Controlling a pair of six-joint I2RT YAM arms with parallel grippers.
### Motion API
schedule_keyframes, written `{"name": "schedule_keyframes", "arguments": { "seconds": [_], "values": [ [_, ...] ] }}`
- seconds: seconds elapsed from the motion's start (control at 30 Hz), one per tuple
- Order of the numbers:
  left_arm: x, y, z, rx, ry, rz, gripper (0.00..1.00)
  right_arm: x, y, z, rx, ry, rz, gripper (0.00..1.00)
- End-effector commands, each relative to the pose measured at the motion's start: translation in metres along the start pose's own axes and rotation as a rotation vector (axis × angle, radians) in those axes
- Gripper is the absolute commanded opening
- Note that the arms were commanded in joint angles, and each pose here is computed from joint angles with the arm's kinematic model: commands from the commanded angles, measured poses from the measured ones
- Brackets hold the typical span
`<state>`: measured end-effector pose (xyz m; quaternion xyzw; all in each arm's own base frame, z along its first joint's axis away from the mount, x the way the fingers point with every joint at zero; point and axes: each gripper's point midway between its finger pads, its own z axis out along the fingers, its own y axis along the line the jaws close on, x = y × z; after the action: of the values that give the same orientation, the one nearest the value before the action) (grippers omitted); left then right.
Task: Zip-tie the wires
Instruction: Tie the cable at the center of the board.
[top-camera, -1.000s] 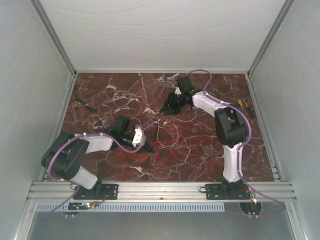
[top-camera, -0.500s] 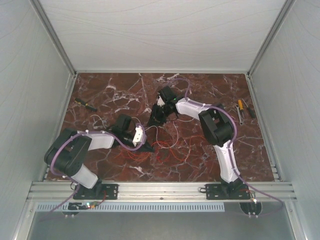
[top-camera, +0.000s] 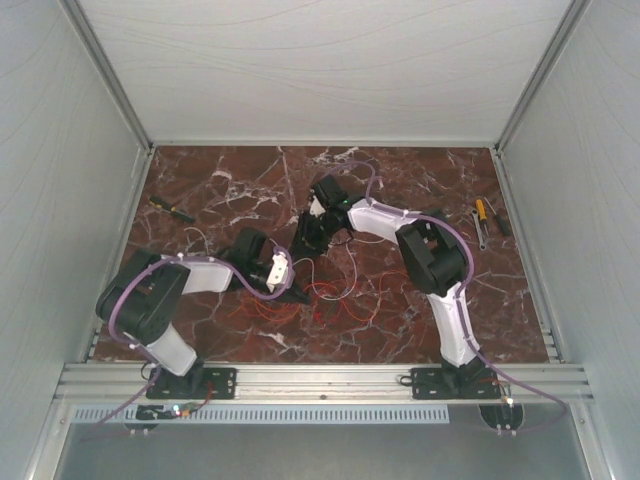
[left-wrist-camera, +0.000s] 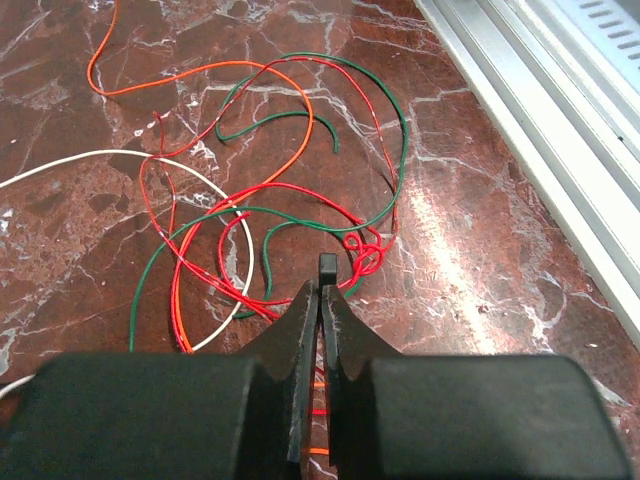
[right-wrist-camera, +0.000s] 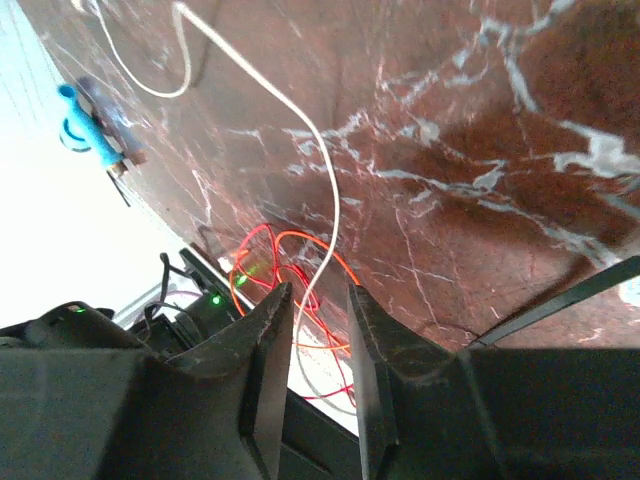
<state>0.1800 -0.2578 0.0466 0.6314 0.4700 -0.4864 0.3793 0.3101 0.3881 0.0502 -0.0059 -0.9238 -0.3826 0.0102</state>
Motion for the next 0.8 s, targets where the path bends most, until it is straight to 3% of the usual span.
{"name": "schedule_keyframes", "arguments": {
  "seconds": [0.0, 0.37, 0.77],
  "values": [
    [-0.018, 0.009, 0.002, 0.029, -0.068, 0.115, 0.0, -0.03, 0.017, -0.035, -0.011, -0.114, -0.061, 0.27],
    [-0.015, 0.01, 0.003, 0.033, -0.07, 0.108, 0.0, -0.065, -0.034, -0.073, -0.032, -0.272, -0.051, 0.42],
    [-0.012, 0.012, 0.004, 0.04, -0.075, 0.104, 0.0, -0.069, -0.05, -0.041, -0.21, -0.274, -0.009, 0.49]
  ]
}}
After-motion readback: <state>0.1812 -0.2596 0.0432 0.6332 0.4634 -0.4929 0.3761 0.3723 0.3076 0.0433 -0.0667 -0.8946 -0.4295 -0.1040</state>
